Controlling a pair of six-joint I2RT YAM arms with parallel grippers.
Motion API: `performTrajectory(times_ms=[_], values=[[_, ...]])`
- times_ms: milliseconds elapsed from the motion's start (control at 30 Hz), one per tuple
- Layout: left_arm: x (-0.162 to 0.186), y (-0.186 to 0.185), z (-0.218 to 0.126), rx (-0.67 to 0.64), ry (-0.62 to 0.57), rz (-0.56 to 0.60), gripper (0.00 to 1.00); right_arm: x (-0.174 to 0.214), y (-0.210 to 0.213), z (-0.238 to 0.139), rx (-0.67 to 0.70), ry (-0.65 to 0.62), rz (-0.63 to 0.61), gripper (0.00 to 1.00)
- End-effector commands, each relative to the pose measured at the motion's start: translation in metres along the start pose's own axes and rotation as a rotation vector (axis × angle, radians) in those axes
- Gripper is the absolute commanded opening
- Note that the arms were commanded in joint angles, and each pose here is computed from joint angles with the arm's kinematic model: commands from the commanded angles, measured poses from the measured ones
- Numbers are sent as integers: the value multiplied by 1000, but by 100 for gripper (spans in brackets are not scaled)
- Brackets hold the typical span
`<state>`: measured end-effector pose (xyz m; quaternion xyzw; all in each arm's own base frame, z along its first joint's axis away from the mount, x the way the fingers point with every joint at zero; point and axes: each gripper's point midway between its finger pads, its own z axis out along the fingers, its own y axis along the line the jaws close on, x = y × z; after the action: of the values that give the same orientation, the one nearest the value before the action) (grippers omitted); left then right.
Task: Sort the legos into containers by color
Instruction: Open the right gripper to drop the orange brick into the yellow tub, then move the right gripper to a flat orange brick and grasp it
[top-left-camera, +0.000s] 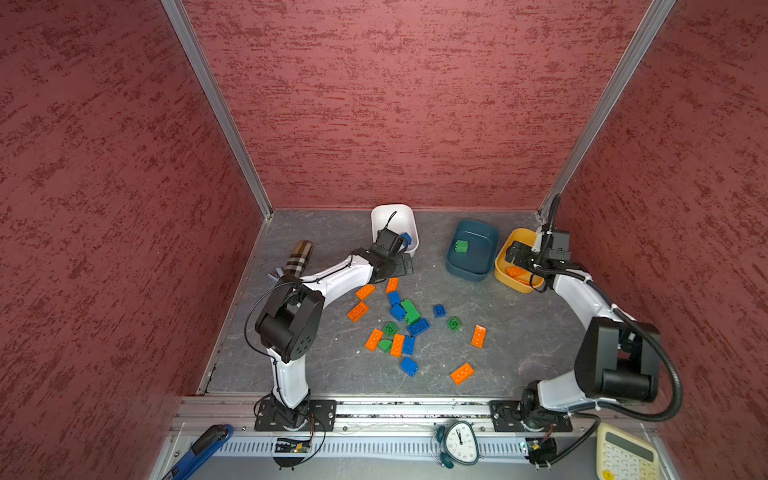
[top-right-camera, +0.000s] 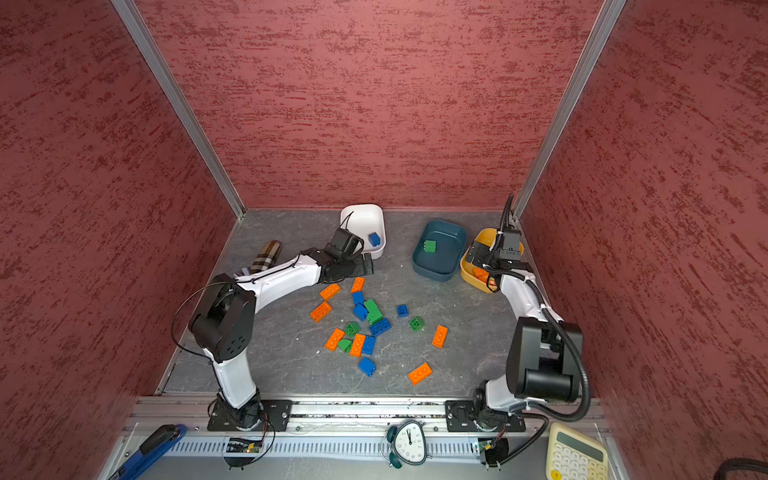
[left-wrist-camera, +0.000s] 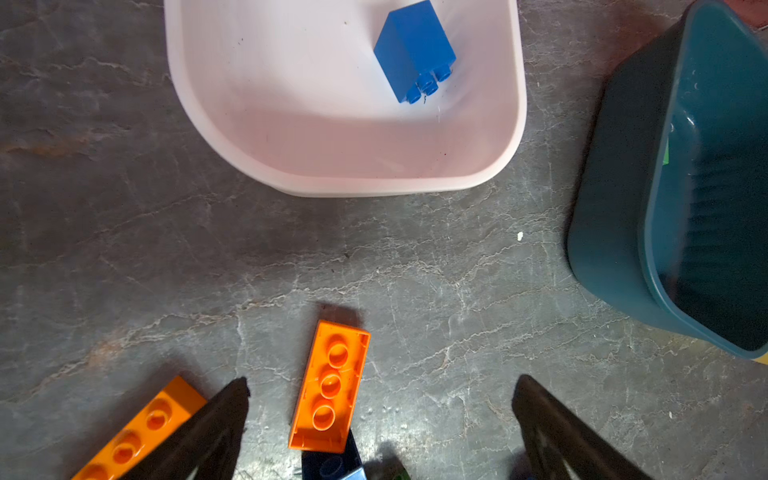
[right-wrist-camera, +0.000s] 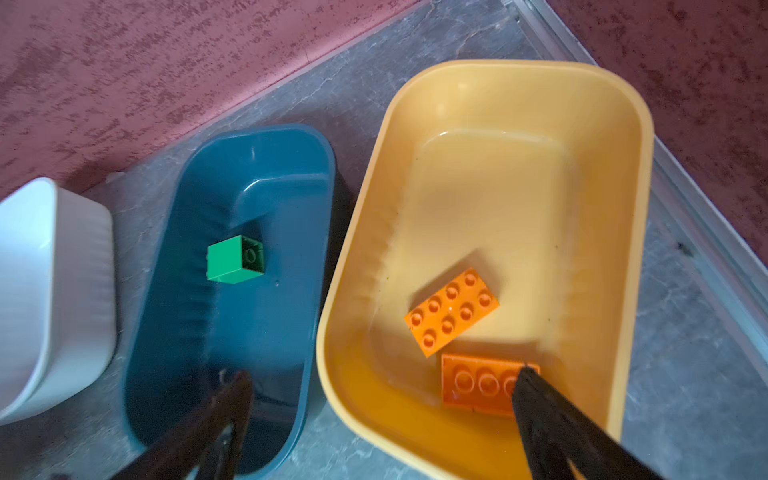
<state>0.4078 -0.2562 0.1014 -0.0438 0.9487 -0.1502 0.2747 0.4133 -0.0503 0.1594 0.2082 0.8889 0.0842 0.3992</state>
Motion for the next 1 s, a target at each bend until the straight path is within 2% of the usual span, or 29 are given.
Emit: performTrajectory(times_ms=[0, 267, 467, 667, 733, 800, 867, 967], values=[[-8, -8, -8, 28, -32, 6, 99, 18, 5, -22, -27, 33, 66, 99], [-3, -15, -17, 80, -34, 25, 99, 78, 11, -52, -81, 157, 194, 99], [6, -17, -24, 98, -55, 33, 99, 134, 12, -66, -52, 268, 278, 99], [13, -17, -21, 108, -41, 16, 99, 194, 5, -75, 0, 420, 259, 98], [17, -20, -18, 120, -26, 24, 99, 209, 9, -76, -22, 468, 245, 97], [21, -23, -15, 126, -16, 31, 99, 223, 17, -77, -62, 526, 224, 94], [24, -25, -12, 130, -7, 35, 99, 231, 14, -77, -21, 565, 211, 92], [26, -27, -8, 130, 0, 36, 99, 241, 18, -76, -6, 592, 182, 83]])
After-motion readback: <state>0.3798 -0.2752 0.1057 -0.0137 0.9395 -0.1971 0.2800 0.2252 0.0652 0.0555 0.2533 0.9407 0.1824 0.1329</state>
